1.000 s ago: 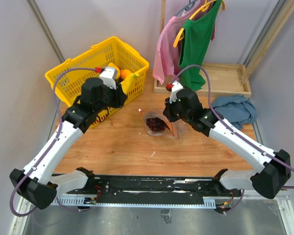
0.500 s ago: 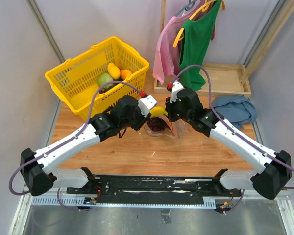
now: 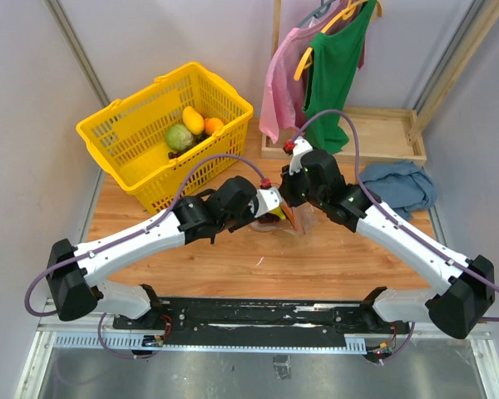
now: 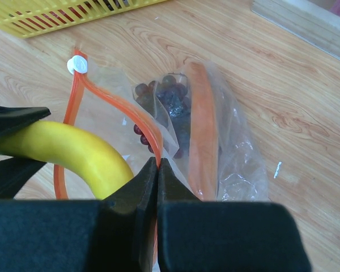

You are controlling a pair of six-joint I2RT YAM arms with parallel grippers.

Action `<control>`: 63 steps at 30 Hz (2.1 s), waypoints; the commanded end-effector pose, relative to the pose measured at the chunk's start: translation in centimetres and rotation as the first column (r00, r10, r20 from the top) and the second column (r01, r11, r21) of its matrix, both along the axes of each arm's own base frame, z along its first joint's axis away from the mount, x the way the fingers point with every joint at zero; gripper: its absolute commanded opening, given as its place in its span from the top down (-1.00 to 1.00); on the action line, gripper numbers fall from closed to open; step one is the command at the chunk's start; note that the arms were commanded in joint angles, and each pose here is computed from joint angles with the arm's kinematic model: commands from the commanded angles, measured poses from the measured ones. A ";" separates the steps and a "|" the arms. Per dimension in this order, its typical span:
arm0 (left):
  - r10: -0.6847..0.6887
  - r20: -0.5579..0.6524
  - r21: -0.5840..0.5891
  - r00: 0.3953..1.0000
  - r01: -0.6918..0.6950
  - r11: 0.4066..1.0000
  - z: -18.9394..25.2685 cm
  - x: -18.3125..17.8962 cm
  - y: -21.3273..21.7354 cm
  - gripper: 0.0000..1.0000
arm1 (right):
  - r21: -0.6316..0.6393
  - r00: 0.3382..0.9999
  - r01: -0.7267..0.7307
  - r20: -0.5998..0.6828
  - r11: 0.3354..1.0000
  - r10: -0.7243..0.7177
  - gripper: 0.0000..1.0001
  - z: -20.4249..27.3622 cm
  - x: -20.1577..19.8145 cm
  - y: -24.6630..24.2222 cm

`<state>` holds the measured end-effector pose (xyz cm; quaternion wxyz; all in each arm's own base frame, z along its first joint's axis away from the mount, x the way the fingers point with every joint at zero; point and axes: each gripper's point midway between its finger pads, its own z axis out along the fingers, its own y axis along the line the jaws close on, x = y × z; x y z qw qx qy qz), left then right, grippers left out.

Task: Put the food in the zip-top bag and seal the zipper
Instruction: Place the fake fruit in the zipper food storage bag.

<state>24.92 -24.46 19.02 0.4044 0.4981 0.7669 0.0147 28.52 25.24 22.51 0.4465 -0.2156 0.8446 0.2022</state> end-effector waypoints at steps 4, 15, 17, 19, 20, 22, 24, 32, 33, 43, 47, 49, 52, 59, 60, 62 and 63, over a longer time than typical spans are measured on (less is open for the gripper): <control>-0.220 0.174 0.076 0.960 0.210 0.975 2.7 0.7 -2.8 0.94 | 0.082 0.998 -0.009 0.056 0.997 0.005 0.98 3.0 0.2 0.2; -0.463 0.351 0.126 0.814 0.449 0.885 4.3 0.8 -6.1 0.70 | 0.133 0.995 -0.093 0.056 0.987 0.086 0.99 3.2 -0.7 1.6; -0.470 0.339 0.146 0.815 0.448 0.882 4.0 1.1 -6.3 0.68 | 0.139 0.994 -0.103 0.055 0.985 0.096 0.99 3.2 -0.8 1.7; -0.491 0.335 0.146 0.804 0.470 0.871 4.0 0.9 -6.7 0.68 | 0.148 0.993 -0.116 0.050 0.982 0.110 0.99 3.2 -1.1 2.0; -0.501 0.335 0.147 0.798 0.481 0.864 3.9 0.8 -6.9 0.68 | 0.152 0.992 -0.124 0.050 0.981 0.117 0.99 3.2 -1.1 2.1; -0.532 0.317 0.175 0.785 0.502 0.847 2.8 0.7 -7.0 0.68 | 0.160 0.990 -0.138 0.047 0.977 0.132 0.99 3.2 -1.3 2.4; -0.552 0.291 0.213 0.782 0.509 0.834 1.2 0.9 -6.8 0.69 | 0.168 0.988 -0.151 0.046 0.974 0.145 0.99 3.3 -1.5 2.5; -0.542 0.286 0.107 0.791 0.535 0.838 0.5 1.7 -7.2 0.50 | 0.170 0.986 -0.167 0.054 0.971 0.160 0.99 3.6 -1.9 2.5; -0.537 0.289 0.110 0.793 0.530 0.841 0.5 1.9 -7.2 0.46 | 0.171 0.986 -0.166 0.054 0.971 0.159 0.99 3.6 -1.9 2.5; -0.420 0.260 0.076 0.869 0.415 0.906 -0.4 3.9 -4.5 0.28 | 0.170 0.984 -0.179 0.045 0.969 0.174 0.99 3.8 -2.2 2.5; -0.338 0.201 -0.006 0.919 0.347 0.938 -0.7 4.1 -3.3 0.19 | 0.166 0.986 -0.167 0.048 0.972 0.161 0.99 4.0 -2.1 2.3; -0.329 0.167 -0.031 0.930 0.338 0.941 -1.1 3.7 -3.4 0.17 | 0.172 0.986 -0.166 0.032 0.971 0.163 0.99 3.9 -2.1 2.5; -0.305 0.129 -0.054 0.943 0.314 0.948 -1.9 3.7 -3.6 0.14 | 0.185 0.985 -0.174 0.016 0.967 0.174 0.99 3.9 -2.3 2.8; -0.380 0.114 -0.112 0.918 0.392 0.913 -1.1 2.9 -5.7 0.05 | 0.189 0.985 -0.171 0.026 0.967 0.169 0.99 4.1 -2.3 2.7; -0.392 0.133 -0.118 0.910 0.407 0.906 -0.7 2.8 -6.0 0.01 | 0.192 0.985 -0.170 0.025 0.967 0.168 0.99 4.2 -2.3 2.7; -0.404 0.173 -0.117 0.898 0.426 0.897 0.0 2.8 -6.5 -0.19 | 0.194 0.985 -0.171 0.025 0.966 0.169 0.98 4.2 -2.3 2.7; -0.401 0.184 -0.113 0.897 0.425 0.898 0.2 2.9 -6.6 -0.25 | 0.193 0.985 -0.170 0.024 0.966 0.169 0.99 4.1 -2.3 2.7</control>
